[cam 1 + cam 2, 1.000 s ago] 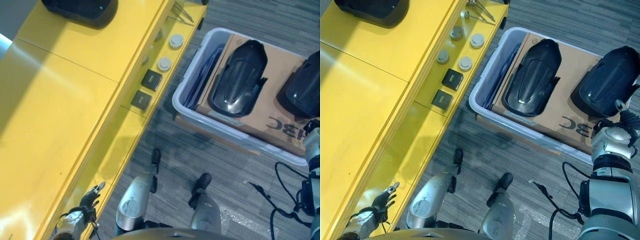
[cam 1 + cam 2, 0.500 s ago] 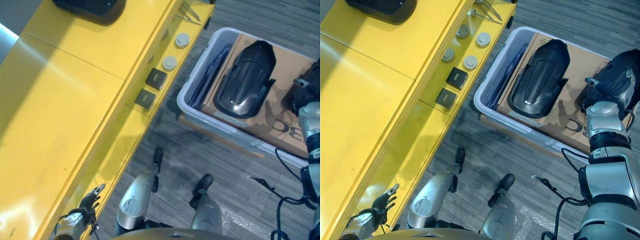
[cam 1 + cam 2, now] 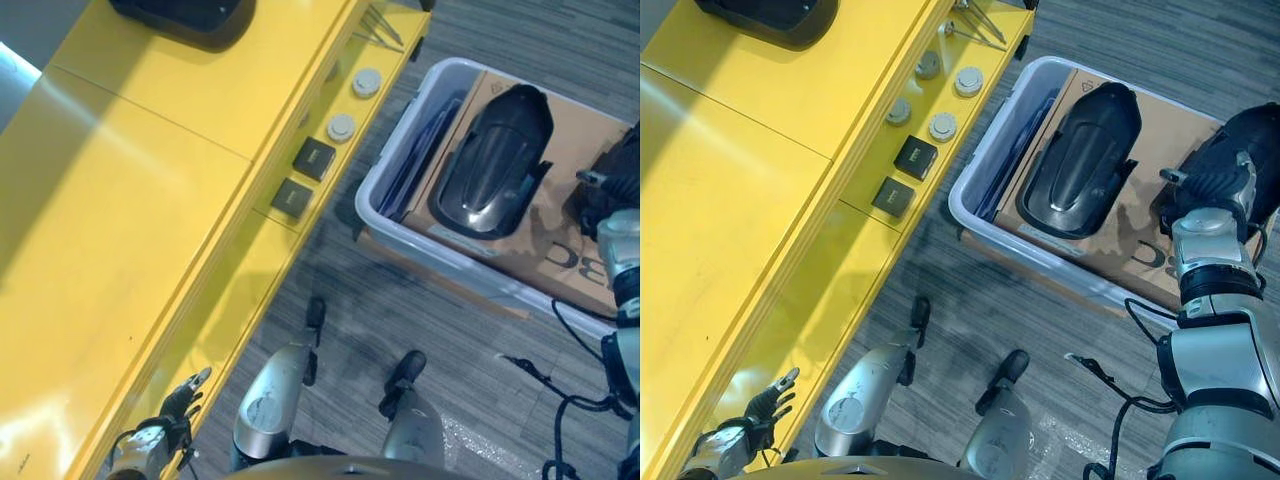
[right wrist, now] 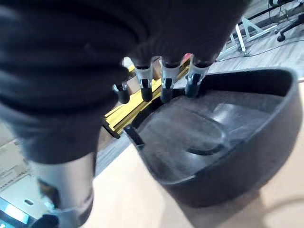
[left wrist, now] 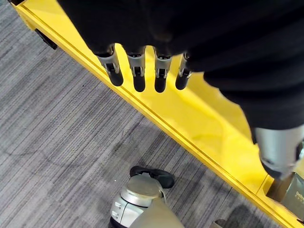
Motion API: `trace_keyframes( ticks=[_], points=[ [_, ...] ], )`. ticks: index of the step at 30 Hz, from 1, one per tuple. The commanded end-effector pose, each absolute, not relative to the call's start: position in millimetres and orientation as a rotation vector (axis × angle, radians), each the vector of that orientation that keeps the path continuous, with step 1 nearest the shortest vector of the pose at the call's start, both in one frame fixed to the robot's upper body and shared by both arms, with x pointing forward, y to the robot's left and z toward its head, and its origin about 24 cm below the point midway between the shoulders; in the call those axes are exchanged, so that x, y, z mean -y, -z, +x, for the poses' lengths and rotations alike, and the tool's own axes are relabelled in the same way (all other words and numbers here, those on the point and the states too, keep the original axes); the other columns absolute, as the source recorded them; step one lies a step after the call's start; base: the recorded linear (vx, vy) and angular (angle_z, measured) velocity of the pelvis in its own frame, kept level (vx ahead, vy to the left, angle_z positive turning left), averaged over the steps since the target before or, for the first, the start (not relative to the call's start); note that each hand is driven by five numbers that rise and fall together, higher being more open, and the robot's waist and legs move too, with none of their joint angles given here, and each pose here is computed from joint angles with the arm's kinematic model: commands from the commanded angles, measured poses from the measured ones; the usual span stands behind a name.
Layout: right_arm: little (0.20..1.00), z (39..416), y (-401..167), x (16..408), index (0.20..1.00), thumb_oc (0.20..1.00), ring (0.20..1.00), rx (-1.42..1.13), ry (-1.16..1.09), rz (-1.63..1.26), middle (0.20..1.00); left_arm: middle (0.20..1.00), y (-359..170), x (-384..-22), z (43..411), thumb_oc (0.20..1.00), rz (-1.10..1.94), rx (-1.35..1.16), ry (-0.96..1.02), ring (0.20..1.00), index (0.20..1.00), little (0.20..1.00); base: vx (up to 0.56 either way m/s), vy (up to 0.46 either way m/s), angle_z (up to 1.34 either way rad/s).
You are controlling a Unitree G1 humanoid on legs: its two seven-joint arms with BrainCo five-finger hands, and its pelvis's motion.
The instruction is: Move parts from the plastic box to the shelf.
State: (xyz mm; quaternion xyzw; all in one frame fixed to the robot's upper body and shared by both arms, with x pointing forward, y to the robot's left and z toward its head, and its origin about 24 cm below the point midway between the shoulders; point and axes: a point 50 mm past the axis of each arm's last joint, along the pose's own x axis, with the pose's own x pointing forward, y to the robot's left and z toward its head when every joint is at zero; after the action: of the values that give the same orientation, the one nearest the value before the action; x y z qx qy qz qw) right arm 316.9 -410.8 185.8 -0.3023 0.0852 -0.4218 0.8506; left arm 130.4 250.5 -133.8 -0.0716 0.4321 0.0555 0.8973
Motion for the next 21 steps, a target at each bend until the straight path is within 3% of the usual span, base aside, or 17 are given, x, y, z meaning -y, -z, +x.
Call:
trace_keyframes(
  ticks=[1, 13, 21],
  points=[
    [1.0, 305.2, -204.0, 423.7, 1.0, 1.0, 1.0, -0.159, 0.901, -0.756, 1.0, 1.0, 133.6, -269.7, 112.6, 1.0, -0.1, -0.928, -0.149, 1.0, 1.0, 1.0, 0.0, 0.0, 0.0],
    [1.0, 312.6, -173.1, 408.7, 1.0, 1.0, 1.0, -0.218, 0.757, -0.767, 1.0, 1.0, 131.1, -264.6, 123.6, 1.0, -0.115, -0.897, -0.142, 1.0, 1.0, 1.0, 0.0, 0.0, 0.0],
    [1.0, 336.3, -171.2, 362.4, 1.0, 1.0, 1.0, -0.14, 0.466, -0.875, 1.0, 1.0, 131.3, -264.4, 121.7, 1.0, -0.125, -0.895, -0.156, 1.0, 1.0, 1.0, 0.0, 0.0, 0.0]
  ],
)
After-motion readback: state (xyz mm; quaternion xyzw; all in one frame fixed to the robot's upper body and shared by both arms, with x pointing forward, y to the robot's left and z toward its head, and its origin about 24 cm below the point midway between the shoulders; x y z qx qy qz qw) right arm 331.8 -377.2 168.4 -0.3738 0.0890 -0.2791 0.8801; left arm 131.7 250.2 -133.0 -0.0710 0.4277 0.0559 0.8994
